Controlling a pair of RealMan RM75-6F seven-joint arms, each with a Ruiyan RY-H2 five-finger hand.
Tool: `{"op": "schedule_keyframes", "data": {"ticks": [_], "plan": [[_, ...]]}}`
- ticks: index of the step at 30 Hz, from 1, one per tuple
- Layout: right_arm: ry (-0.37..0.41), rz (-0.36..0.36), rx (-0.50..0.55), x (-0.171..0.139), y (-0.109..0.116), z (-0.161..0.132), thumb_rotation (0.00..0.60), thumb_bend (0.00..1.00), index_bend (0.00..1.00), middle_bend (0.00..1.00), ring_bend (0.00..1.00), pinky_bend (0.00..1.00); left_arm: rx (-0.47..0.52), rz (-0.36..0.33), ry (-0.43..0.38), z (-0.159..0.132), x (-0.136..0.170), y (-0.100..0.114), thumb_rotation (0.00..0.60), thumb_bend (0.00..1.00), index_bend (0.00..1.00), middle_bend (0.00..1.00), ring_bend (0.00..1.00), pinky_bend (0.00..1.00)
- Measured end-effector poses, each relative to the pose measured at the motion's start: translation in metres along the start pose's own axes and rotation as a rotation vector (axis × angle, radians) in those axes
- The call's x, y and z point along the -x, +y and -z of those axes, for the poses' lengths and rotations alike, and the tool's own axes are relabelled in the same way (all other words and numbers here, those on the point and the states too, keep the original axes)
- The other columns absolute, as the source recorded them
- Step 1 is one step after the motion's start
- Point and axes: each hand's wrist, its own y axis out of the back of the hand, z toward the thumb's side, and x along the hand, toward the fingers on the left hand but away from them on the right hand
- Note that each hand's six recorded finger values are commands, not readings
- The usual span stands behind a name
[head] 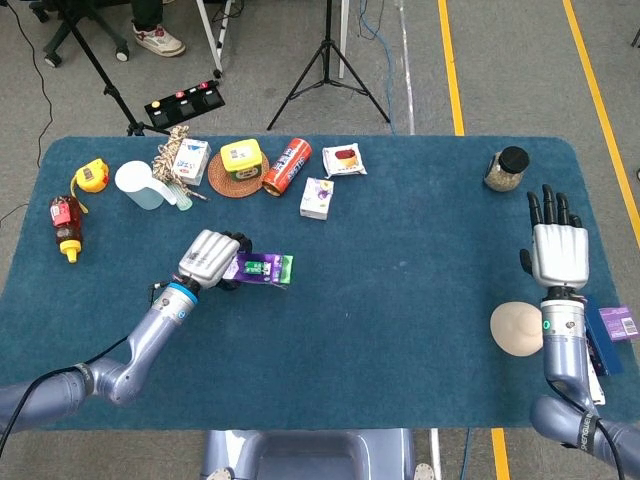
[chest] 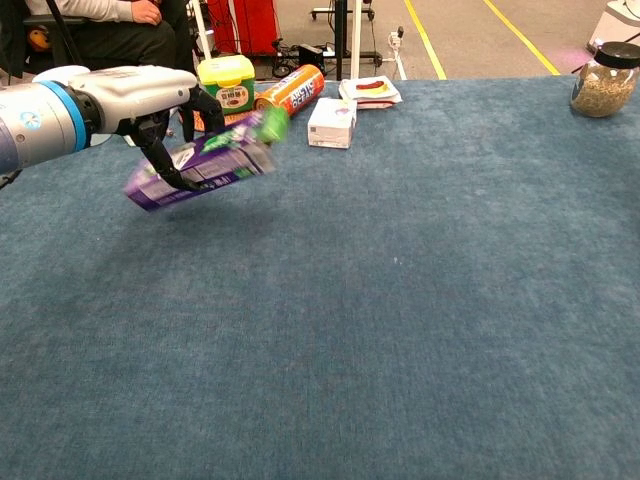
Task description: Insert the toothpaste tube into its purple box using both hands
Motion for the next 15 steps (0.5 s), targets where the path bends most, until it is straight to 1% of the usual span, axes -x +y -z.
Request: {"op": "schedule_keyframes", "data": {"ticks": [1,3,4,6,9,13,15], "plan": [[0.001,-0.002,0.001,0.000,-0.001,0.001,0.600,0.29,0.02,0.01,0.04,0.27,0.001,0.005,0.000,0.000,0.000,-0.001,0.600,0.19,0.21,0.10,0.12,0.37],[0.000,-0.004,0.003,-0.001,-0.003,0.002,0.600,0.27,0.02,0.01,0.04,0.27,0.004,0.014,0.001,-0.001,0.000,-0.003,0.600,0.16,0.06,0.01,0.03,0.30],[0.000,-0.004,0.004,-0.001,-0.003,0.003,0.600,0.26,0.02,0.01,0.04,0.27,0.006,0.019,-0.001,-0.001,0.000,-0.004,0.600,0.15,0.02,0.00,0.01,0.28],[0.002,-0.005,0.009,-0.002,-0.004,0.003,0.600,0.26,0.02,0.02,0.04,0.27,0.010,0.024,-0.005,-0.003,0.000,-0.003,0.600,0.14,0.00,0.00,0.00,0.27],[0.006,-0.002,0.015,-0.003,-0.005,0.005,0.600,0.26,0.02,0.01,0.04,0.26,0.022,0.013,-0.017,-0.008,0.004,0.003,0.600,0.14,0.00,0.00,0.00,0.26],[0.027,0.009,0.036,-0.009,-0.002,0.003,0.600,0.26,0.02,0.02,0.04,0.26,0.052,-0.026,-0.033,-0.008,0.020,0.022,0.600,0.12,0.00,0.00,0.00,0.24],[0.049,0.020,0.045,-0.013,0.000,0.001,0.600,0.22,0.02,0.02,0.04,0.25,0.066,-0.046,-0.032,-0.004,0.033,0.033,0.600,0.09,0.00,0.00,0.00,0.21]]}}
